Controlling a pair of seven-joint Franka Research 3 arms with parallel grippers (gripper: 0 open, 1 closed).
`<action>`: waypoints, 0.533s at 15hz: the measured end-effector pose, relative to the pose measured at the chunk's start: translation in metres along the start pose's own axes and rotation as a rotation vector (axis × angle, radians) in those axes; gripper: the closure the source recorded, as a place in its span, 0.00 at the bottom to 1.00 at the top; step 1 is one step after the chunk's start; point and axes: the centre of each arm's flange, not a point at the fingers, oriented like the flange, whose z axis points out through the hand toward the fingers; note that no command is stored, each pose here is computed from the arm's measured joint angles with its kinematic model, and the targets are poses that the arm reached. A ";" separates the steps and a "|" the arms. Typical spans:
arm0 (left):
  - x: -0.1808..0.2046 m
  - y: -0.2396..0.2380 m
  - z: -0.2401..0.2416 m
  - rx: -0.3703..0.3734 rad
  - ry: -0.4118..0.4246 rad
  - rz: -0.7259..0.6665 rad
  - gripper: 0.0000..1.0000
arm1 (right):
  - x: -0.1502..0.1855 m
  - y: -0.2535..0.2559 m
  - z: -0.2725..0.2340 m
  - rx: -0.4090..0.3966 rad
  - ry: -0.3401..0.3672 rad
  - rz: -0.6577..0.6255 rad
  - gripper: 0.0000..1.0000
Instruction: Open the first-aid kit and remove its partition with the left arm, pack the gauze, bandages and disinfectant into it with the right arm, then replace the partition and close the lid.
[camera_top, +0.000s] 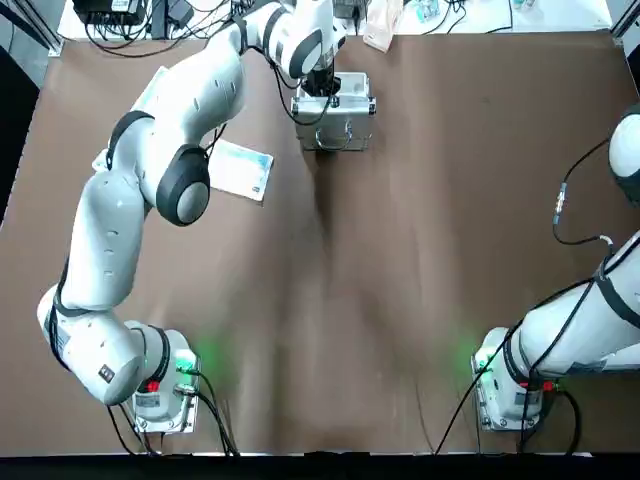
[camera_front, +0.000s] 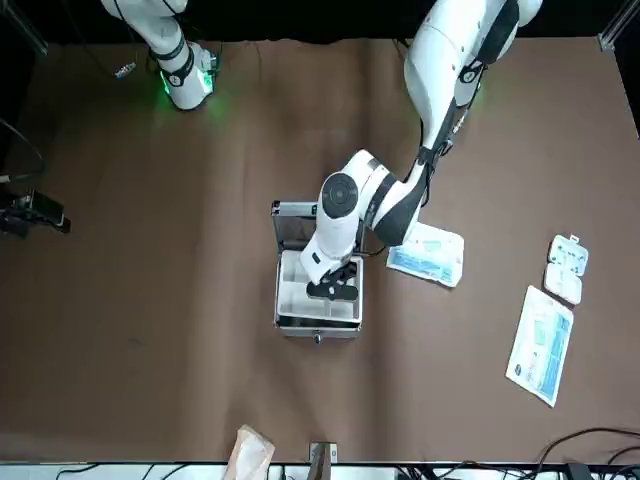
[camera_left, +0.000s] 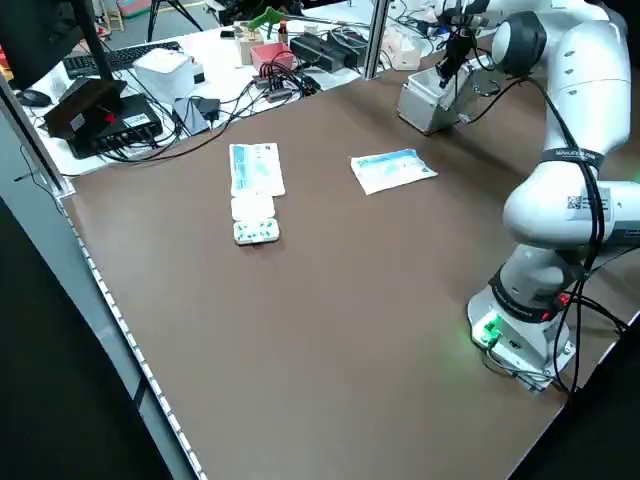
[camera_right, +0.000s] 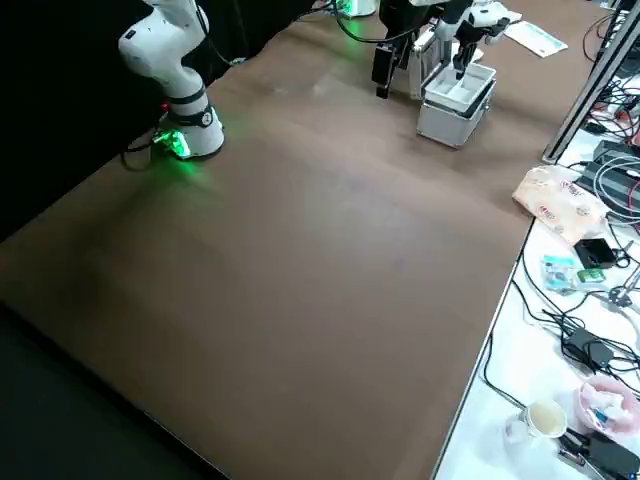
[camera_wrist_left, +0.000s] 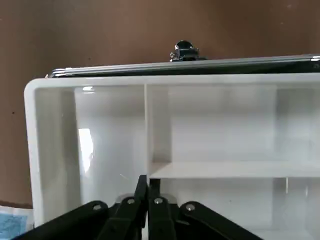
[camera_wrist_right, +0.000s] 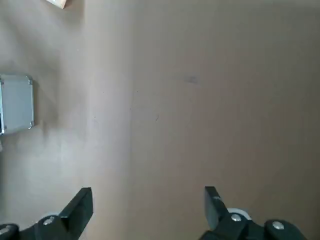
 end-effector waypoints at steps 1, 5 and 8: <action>0.000 0.000 0.000 0.002 0.001 -0.002 0.96 | 0.000 0.000 0.000 0.000 0.000 0.000 0.01; -0.006 0.008 0.000 0.044 0.029 -0.002 0.96 | 0.000 0.000 0.000 0.000 0.000 0.000 0.01; -0.008 0.011 0.000 0.059 0.039 -0.002 0.96 | 0.000 0.000 0.000 0.000 0.000 0.000 0.01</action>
